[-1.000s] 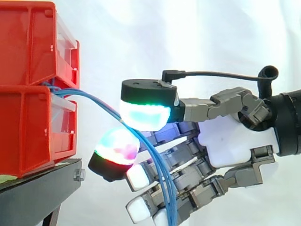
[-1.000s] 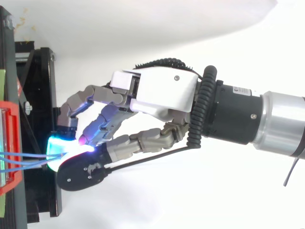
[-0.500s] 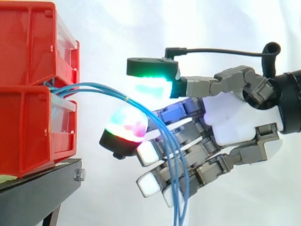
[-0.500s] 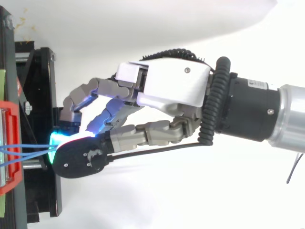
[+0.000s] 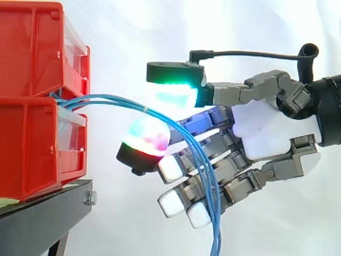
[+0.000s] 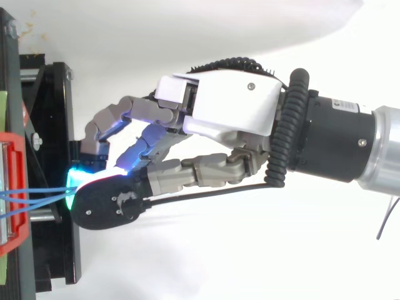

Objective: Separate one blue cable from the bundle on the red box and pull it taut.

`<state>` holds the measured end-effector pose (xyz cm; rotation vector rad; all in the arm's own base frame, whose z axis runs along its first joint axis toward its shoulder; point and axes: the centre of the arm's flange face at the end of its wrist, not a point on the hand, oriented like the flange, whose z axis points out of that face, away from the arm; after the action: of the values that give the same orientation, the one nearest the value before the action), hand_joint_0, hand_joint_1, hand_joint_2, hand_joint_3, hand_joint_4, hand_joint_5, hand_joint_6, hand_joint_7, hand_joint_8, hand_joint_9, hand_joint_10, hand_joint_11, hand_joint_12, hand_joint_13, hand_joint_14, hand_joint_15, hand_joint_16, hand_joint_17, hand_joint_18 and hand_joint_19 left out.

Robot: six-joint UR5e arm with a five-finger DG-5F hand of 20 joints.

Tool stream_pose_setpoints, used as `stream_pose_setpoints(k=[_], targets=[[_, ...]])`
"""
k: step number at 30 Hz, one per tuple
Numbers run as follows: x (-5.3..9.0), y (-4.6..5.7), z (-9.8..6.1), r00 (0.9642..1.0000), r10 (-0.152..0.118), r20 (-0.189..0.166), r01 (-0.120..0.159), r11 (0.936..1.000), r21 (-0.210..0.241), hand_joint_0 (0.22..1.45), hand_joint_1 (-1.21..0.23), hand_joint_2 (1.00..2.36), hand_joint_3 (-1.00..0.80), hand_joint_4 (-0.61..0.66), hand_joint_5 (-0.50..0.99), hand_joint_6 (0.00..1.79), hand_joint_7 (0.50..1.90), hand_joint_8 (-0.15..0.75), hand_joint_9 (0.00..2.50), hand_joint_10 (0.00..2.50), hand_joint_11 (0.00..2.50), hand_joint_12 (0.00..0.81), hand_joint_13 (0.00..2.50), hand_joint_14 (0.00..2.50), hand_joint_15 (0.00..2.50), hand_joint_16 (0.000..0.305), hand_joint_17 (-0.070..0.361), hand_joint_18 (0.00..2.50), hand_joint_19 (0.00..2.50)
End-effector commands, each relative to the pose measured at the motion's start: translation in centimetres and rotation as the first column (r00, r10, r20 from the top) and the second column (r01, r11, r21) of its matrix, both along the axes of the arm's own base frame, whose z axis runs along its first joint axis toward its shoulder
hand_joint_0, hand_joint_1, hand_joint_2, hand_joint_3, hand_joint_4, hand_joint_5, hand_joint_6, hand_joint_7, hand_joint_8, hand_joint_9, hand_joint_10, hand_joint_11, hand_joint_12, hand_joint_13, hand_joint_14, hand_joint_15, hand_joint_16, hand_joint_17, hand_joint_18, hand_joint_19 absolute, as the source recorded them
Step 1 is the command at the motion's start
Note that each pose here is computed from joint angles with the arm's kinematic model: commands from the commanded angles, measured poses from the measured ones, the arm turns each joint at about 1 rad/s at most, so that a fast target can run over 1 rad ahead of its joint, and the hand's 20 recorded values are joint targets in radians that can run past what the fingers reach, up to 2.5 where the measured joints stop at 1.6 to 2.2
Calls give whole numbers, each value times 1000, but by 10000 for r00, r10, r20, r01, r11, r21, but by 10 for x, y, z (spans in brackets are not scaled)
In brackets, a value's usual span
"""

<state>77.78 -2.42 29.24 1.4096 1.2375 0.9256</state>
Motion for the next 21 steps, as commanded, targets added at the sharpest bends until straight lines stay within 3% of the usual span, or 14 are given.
stream_pose_setpoints(k=[1, 6, 12, 21], targets=[[0, 0, 0, 10000, 0, 1, 0, 10000, -41, 492, -573, 1004, -441, 128, -150, 907, 793, 232, 908, 15, 560, 375, 738, 22, 565, 46, 104, 676, 488], [1, -2, -9, 9999, -31, 152, 31, 10000, -15, 511, -621, 1006, -407, 125, -152, 905, 794, 224, 907, 17, 565, 367, 734, 22, 562, 45, 101, 667, 494], [6, 4, -15, 9969, -1, 782, 0, 10000, 14, 544, -675, 1010, -357, 115, -153, 903, 809, 215, 903, 18, 564, 356, 733, 24, 570, 42, 96, 671, 503], [8, 4, -14, 9959, 39, 906, -25, 9999, -163, 549, -672, 1010, -359, 117, -152, 905, 810, 215, 910, 16, 572, 357, 738, 22, 562, 42, 94, 675, 501]])
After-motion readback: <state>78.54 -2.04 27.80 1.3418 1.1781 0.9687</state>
